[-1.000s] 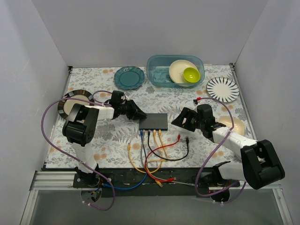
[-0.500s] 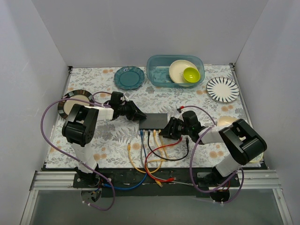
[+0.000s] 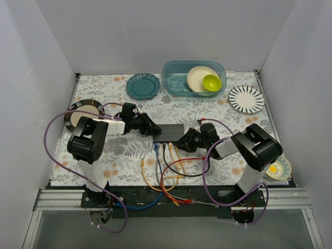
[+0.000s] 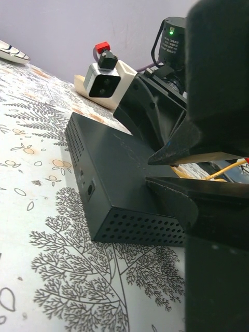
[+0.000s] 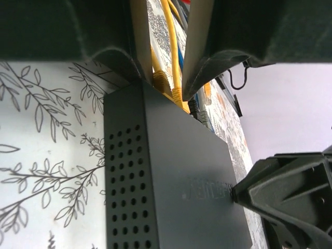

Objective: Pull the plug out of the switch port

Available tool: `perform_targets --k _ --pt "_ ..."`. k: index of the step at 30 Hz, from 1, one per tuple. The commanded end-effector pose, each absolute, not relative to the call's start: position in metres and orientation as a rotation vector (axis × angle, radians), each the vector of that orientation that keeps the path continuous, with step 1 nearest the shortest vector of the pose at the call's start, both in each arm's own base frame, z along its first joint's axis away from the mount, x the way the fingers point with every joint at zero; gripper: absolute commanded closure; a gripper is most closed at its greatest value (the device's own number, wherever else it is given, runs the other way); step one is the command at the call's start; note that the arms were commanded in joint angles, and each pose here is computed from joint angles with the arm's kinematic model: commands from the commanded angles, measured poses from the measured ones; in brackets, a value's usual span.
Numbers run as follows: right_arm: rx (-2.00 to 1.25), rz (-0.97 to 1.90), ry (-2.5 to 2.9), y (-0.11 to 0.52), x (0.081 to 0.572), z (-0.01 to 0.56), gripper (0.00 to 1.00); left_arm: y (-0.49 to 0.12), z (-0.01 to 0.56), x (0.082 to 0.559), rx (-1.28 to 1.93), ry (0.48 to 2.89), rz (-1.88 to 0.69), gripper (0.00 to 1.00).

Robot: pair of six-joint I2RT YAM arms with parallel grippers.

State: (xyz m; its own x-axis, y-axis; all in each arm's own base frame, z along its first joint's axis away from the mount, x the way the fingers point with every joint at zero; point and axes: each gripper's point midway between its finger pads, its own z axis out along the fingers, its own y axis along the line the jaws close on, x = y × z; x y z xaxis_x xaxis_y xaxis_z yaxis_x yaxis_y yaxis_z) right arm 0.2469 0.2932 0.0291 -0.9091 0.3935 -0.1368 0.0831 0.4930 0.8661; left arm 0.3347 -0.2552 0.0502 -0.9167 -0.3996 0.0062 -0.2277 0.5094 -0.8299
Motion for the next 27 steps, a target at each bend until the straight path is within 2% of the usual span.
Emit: perform_targets --k 1,7,27 --pt "0.471 1.369 2.377 0.295 0.262 0.03 0.64 -0.252 0.058 0.329 -0.518 2.553 -1.339 0.83" --pt "0.56 1.427 2.329 0.29 0.258 0.031 0.61 -0.252 0.058 0.328 -0.522 2.555 -1.339 0.83" --pt "0.806 1.551 2.214 0.291 0.27 0.034 0.64 -0.251 0.056 0.326 -0.524 2.556 -1.337 0.83"
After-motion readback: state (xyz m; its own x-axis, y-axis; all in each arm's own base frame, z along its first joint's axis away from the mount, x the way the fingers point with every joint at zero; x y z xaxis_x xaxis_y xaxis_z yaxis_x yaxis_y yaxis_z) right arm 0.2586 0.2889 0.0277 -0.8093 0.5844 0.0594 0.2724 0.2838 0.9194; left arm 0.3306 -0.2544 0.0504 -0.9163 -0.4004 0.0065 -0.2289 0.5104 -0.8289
